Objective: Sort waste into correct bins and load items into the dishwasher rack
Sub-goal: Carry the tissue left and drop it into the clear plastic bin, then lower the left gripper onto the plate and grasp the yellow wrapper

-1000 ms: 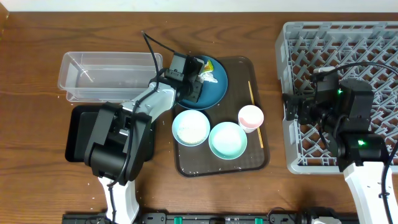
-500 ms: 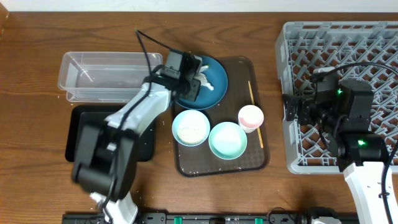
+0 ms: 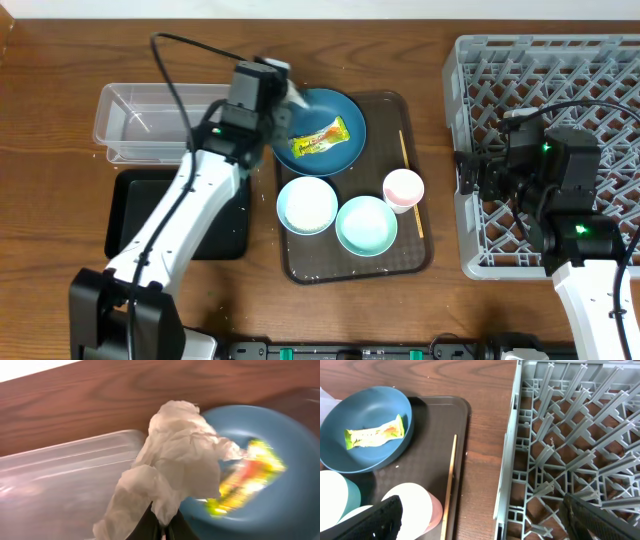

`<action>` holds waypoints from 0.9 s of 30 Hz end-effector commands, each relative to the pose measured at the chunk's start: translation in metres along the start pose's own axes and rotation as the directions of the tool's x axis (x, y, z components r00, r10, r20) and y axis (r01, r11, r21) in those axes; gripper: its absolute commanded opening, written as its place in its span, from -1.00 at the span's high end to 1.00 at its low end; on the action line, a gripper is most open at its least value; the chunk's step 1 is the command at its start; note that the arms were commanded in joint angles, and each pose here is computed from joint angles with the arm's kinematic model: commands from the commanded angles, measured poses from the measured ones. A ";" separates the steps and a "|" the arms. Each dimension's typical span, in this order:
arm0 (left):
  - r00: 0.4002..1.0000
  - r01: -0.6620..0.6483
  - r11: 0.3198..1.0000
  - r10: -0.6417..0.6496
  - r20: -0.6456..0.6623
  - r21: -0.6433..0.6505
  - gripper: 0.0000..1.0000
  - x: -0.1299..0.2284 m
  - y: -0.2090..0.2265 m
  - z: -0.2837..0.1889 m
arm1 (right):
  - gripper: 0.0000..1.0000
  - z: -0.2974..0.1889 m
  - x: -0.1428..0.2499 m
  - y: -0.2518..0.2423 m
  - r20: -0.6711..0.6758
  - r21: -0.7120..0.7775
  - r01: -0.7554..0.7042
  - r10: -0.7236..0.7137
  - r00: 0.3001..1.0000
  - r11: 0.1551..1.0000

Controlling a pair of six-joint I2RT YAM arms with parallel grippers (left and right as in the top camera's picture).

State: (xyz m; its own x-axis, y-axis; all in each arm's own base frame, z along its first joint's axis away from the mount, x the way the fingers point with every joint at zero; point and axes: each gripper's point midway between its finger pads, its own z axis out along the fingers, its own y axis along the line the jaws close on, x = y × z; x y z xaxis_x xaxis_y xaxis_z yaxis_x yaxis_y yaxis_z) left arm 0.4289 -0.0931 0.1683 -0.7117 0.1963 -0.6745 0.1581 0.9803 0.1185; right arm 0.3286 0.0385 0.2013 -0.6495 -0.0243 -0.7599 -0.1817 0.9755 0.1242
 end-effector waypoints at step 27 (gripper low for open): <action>0.960 -0.255 0.906 0.278 -0.019 0.338 -0.23 0.028 -0.064 0.027 | -0.99 -0.002 -0.007 0.003 0.014 -0.010 -0.002 0.002 1.000 1.000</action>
State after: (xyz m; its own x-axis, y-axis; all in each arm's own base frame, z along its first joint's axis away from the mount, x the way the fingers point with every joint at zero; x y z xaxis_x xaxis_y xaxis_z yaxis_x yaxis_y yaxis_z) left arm 0.4190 -0.1384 0.1426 -0.6887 0.3488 -0.6356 0.4537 0.8912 -0.0026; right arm 0.3286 0.0385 0.2012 -0.6498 -0.0243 -0.7597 -0.1817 0.9755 0.1243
